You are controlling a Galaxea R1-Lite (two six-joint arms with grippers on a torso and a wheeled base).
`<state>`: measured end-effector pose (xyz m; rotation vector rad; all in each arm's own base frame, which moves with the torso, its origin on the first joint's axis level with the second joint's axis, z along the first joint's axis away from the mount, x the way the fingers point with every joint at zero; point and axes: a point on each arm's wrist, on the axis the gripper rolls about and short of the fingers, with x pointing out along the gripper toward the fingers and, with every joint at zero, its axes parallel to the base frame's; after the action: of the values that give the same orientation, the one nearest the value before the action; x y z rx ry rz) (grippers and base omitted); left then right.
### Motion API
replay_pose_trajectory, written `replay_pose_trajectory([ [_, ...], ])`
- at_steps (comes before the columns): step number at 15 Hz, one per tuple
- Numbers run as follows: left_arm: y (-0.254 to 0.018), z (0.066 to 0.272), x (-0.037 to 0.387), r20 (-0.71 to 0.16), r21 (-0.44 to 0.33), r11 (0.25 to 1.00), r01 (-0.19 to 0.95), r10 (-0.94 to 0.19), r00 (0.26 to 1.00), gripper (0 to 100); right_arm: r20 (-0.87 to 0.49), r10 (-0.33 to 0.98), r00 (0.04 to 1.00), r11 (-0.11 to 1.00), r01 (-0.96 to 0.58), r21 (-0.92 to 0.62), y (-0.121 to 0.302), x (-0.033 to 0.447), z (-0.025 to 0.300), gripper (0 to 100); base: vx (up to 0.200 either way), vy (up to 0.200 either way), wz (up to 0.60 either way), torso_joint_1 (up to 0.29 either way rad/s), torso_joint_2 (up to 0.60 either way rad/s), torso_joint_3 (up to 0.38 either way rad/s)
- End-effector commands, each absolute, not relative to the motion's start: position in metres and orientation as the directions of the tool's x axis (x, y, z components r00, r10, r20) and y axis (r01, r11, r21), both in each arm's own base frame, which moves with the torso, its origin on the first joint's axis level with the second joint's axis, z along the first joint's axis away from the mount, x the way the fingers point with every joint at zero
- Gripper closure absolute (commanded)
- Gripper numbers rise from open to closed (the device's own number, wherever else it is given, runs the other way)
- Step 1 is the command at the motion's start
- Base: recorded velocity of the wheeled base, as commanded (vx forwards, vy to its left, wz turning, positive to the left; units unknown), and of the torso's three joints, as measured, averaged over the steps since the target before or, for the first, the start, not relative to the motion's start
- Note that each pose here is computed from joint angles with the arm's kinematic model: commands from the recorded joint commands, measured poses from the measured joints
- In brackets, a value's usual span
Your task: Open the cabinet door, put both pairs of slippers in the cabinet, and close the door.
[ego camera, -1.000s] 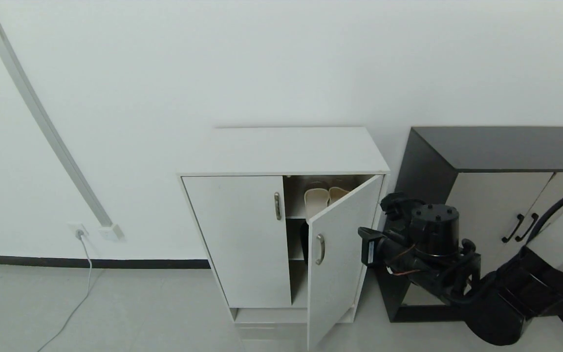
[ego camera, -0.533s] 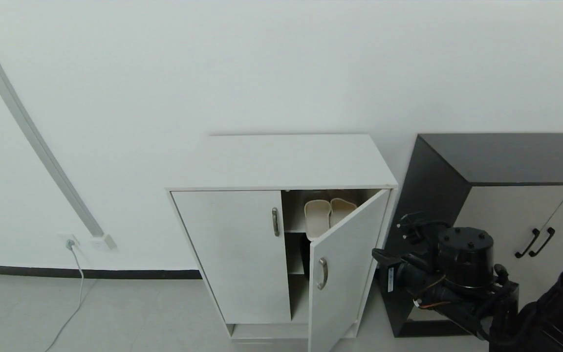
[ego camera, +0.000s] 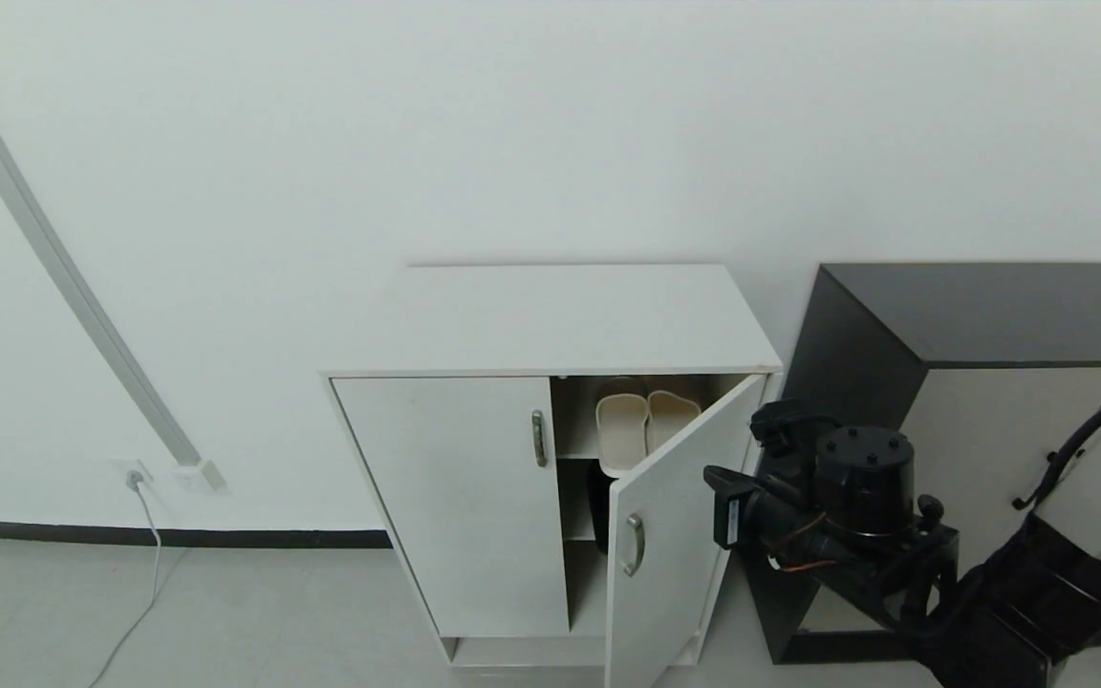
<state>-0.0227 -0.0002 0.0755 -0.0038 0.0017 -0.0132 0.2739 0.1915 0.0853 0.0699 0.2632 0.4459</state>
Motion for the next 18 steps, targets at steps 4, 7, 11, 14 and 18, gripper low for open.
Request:
replay_pose_trajectory([
  [4, 0.0, 0.076, -0.023, -0.002, -0.003, 1.0, 0.014, -0.014, 1.0, 100, -0.22, 0.433, 0.874, 0.901, -0.414, 0.126, 0.207, 0.298, 0.076, 100, 0.0, 0.0, 0.0, 0.0, 0.0, 0.0],
  [7, 0.0, 0.076, -0.023, -0.002, -0.003, 1.0, 0.014, -0.014, 1.0, 100, -0.211, 0.431, 0.877, 0.902, -0.413, 0.126, 0.213, 0.31, 0.071, 100, 0.0, 0.0, 0.0, 0.0, 0.0, 0.0],
  [11, 0.0, 0.076, -0.023, -0.002, -0.003, 1.0, 0.014, -0.014, 1.0, 100, -0.219, 0.423, 0.879, 0.906, -0.409, 0.108, 0.22, 0.324, 0.061, 100, 0.0, 0.0, 0.0, 0.0, 0.0, 0.0],
  [14, 0.0, 0.076, -0.023, -0.002, -0.002, 1.0, 0.014, -0.014, 1.0, 100, -0.215, 0.421, 0.881, 0.907, -0.408, 0.103, 0.226, 0.334, 0.059, 100, 0.0, 0.0, 0.0, 0.0, 0.0, 0.0],
  [18, 0.0, 0.076, -0.023, -0.002, -0.003, 1.0, 0.014, -0.014, 1.0, 100, -0.212, 0.405, 0.889, 0.914, -0.392, 0.102, 0.23, 0.355, 0.059, 100, 0.0, 0.0, 0.0, 0.0, 0.0, 0.0],
])
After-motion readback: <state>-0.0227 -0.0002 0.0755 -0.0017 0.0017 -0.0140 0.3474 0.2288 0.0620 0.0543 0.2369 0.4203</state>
